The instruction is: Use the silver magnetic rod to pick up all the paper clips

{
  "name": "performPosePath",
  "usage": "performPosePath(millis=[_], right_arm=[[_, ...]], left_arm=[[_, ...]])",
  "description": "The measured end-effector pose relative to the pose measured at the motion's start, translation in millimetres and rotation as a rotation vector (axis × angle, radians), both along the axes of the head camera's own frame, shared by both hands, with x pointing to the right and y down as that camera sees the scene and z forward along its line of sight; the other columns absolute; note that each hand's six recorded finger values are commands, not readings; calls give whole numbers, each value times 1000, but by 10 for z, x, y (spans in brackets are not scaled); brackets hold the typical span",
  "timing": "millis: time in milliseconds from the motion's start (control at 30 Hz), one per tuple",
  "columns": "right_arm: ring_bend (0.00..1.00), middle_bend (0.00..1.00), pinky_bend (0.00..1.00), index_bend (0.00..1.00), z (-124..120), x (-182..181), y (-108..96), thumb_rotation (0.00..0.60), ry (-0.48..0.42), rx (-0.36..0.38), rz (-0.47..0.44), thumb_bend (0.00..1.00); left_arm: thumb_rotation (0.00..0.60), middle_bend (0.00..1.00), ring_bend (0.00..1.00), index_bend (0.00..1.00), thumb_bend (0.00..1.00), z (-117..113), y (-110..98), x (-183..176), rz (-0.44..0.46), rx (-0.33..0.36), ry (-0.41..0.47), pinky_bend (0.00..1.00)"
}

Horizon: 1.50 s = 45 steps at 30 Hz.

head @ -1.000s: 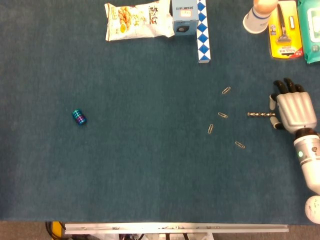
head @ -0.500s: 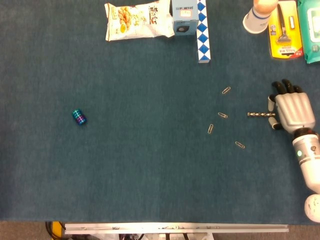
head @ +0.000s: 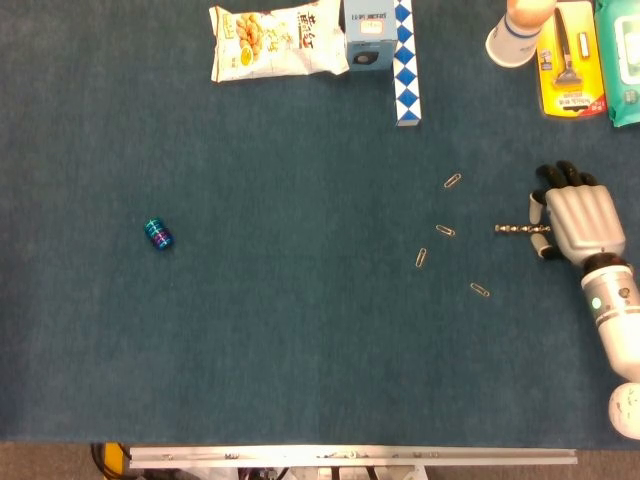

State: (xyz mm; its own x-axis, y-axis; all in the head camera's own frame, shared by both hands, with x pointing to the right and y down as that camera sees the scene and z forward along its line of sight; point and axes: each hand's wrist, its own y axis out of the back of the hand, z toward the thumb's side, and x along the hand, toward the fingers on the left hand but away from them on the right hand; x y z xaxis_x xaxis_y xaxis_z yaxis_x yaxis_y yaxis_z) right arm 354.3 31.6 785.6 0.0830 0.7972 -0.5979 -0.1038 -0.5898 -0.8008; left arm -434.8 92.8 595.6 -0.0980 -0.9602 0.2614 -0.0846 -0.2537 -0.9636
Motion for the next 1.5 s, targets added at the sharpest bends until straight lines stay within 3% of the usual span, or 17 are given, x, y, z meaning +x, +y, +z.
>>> performPosePath(millis=[1500], right_arm=[[73, 137, 201, 551, -29, 46, -55, 600, 9, -54, 54, 289]], left_arm=[[600, 429, 339, 438, 89, 23, -7, 7, 1, -7, -3, 414]])
